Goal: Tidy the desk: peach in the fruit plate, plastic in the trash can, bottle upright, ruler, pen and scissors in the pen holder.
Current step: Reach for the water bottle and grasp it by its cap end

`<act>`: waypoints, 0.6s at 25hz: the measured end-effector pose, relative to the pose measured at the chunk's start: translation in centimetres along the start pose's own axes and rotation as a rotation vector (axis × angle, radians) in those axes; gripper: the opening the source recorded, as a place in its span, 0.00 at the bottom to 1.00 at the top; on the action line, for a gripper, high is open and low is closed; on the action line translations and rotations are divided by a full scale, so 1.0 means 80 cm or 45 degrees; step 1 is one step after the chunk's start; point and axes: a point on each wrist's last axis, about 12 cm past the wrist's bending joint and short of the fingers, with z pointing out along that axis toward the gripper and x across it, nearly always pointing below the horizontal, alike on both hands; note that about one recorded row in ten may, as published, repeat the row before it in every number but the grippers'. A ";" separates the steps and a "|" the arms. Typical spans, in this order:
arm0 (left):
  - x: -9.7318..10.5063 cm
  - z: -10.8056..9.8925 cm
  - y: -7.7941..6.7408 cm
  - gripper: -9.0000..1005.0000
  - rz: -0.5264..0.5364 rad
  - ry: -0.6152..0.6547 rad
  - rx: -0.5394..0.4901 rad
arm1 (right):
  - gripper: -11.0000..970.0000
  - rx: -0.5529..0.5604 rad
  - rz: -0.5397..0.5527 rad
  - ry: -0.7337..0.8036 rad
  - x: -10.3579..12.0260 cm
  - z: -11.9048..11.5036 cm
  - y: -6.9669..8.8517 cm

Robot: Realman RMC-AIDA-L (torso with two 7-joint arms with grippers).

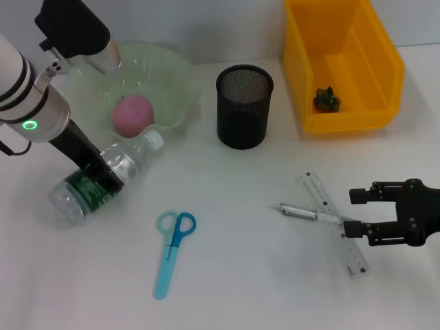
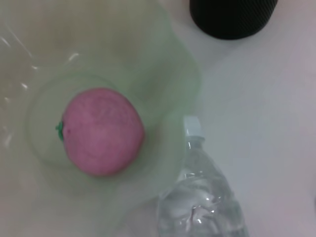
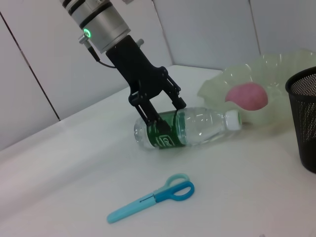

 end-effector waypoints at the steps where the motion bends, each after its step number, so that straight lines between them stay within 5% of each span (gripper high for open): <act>1: 0.000 0.000 0.000 0.71 0.001 0.002 0.002 | 0.77 -0.002 -0.002 -0.001 -0.001 0.001 0.000; 15: -0.010 0.002 -0.007 0.71 0.024 -0.063 0.044 | 0.77 -0.006 -0.005 -0.005 -0.002 0.005 0.000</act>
